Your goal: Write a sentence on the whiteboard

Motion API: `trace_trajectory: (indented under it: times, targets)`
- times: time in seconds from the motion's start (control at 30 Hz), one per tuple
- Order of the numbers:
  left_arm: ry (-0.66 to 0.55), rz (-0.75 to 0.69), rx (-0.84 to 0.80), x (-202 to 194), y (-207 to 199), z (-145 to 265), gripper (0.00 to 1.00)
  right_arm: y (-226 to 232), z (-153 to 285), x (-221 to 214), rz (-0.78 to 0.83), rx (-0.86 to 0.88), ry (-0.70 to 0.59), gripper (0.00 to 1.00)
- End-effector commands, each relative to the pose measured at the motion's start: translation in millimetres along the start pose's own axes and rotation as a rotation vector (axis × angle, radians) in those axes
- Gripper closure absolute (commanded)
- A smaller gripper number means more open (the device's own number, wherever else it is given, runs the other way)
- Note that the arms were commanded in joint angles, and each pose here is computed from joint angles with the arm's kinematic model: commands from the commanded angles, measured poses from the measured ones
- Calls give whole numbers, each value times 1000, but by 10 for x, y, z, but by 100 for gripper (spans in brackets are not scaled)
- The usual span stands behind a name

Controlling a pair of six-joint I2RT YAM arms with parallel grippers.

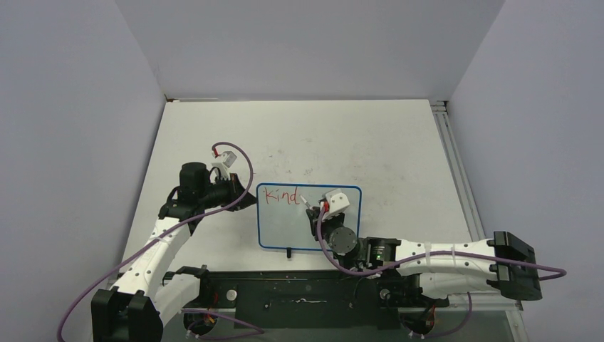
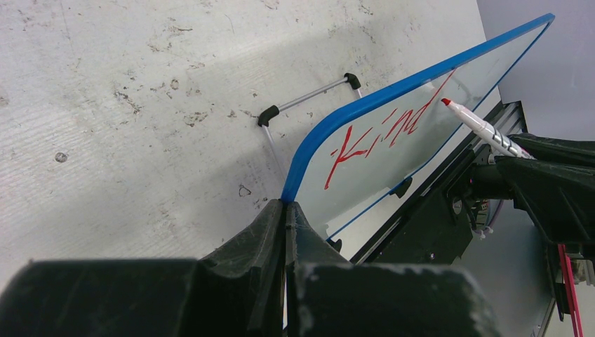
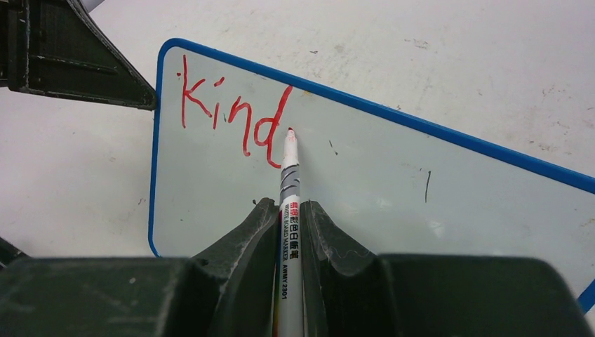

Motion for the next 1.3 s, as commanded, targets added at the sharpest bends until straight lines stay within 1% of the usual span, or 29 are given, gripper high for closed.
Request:
trace_trajectory:
  times: [0.0,0.23,0.43,0.8,1.1,1.27]
  targets:
    - [-11,-33,-48,99,-148,30,100,107,-48,211,-47,27,-46,95]
    - [-11,-33,-49,100,-150,32,100,42,-61,158,-48,-9,-39,95]
    - [-13,-36,-51,102,-158,38,100,12,-67,46,-39,-26,-5,95]
    - [-13,-37,-53,97,-164,41,100,-27,28,-151,-53,-32,34,95]
    - [-13,-37,-52,94,-160,40,100,-7,38,-164,-57,-32,33,95]
    - [-12,-37,-54,95,-164,38,100,-1,27,-81,-67,-40,7,95]
Point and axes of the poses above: each gripper's point midway between its finger pads, its own z axis back along the fingers, its own y axis along the line the jaws close on, x = y × z, the point moved 3 cm from there along z, back along the fingers, and after that the axes turned 2 degrees about z, right-handed, at the moved point
